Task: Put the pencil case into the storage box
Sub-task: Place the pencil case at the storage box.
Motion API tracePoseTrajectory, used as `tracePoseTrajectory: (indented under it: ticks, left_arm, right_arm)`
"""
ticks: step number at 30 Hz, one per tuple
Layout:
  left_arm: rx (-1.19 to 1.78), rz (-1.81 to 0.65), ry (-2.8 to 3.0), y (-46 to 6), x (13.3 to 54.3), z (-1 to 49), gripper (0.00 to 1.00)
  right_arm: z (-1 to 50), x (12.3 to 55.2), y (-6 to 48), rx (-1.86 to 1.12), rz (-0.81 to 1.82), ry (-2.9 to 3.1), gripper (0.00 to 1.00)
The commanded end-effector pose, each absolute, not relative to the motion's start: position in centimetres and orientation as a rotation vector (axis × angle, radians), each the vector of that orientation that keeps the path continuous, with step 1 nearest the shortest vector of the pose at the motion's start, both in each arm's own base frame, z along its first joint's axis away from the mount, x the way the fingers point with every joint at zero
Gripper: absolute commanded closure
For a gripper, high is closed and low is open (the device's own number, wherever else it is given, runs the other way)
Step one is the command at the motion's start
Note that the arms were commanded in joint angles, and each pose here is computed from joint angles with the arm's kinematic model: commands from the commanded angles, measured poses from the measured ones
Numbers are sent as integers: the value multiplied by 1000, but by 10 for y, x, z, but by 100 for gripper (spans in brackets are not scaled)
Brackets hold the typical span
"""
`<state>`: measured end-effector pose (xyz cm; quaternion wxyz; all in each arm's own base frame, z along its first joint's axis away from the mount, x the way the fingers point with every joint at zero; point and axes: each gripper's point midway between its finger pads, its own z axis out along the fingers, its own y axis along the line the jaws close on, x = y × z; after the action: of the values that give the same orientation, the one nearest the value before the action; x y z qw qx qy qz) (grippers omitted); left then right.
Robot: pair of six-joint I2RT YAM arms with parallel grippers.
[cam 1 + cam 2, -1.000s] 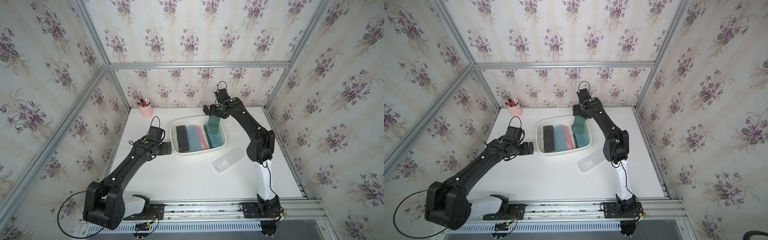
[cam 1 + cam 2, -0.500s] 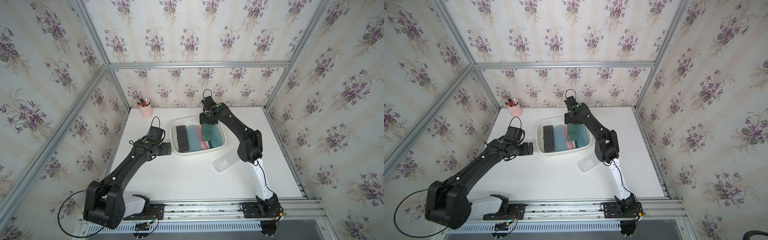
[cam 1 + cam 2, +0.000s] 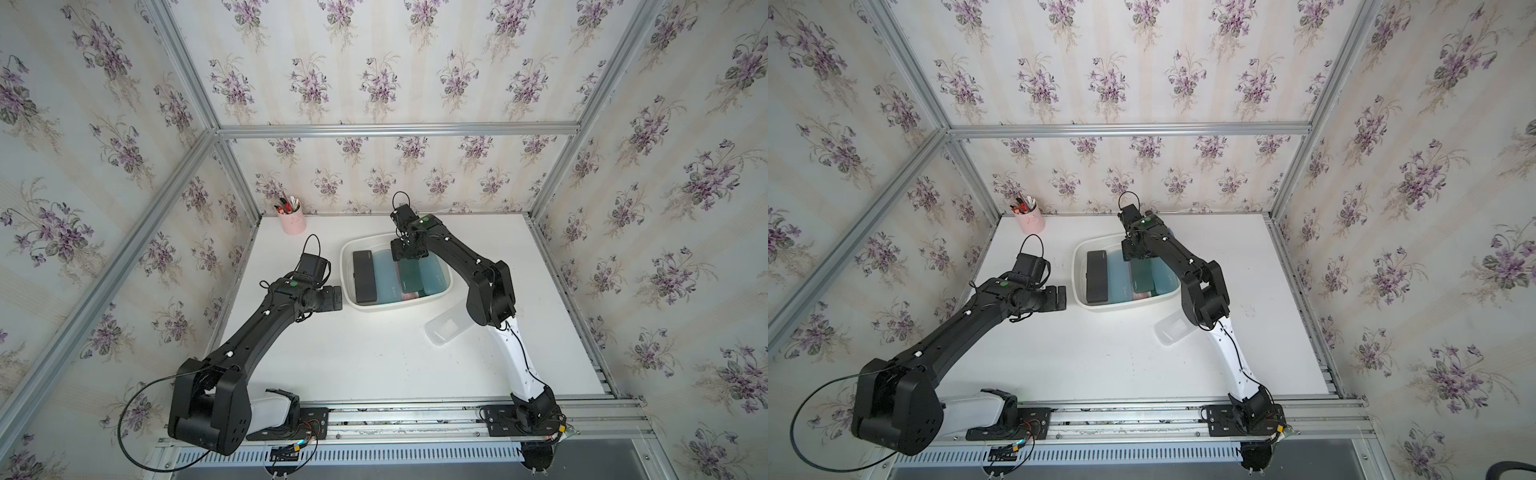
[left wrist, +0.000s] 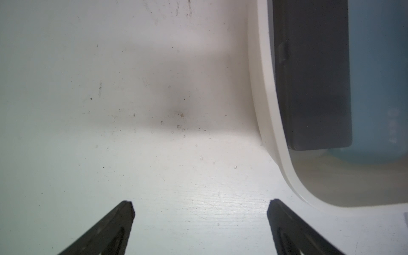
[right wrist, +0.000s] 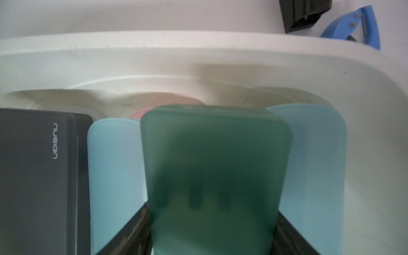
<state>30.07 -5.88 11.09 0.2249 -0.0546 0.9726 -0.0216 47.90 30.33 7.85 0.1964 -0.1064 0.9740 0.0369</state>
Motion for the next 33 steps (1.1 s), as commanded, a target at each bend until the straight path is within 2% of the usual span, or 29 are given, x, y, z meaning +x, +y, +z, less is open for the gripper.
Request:
tracePoseTrajectory:
  ticks: [1, 6, 11, 24, 29, 33]
  left_arm:
    - [-153, -49, 2681, -58, 302, 110, 0]
    - [-156, -48, 2684, -57, 301, 109, 1]
    - [-155, -43, 2678, -57, 302, 112, 1]
    - [-155, -42, 2652, -56, 303, 125, 0]
    - [-148, -73, 2626, -60, 309, 138, 1]
    - [-128, -119, 2622, -70, 319, 141, 0]
  right_arm:
    - [70, 475, 301, -327, 70, 2749, 30]
    - [63, 471, 303, -341, 81, 2766, 25]
    - [68, 475, 301, -331, 57, 2743, 1]
    - [138, 473, 293, -242, 144, 2585, 0]
    - [148, 450, 248, -93, 69, 2565, 0]
    - [128, 417, 181, 177, 63, 2615, 0]
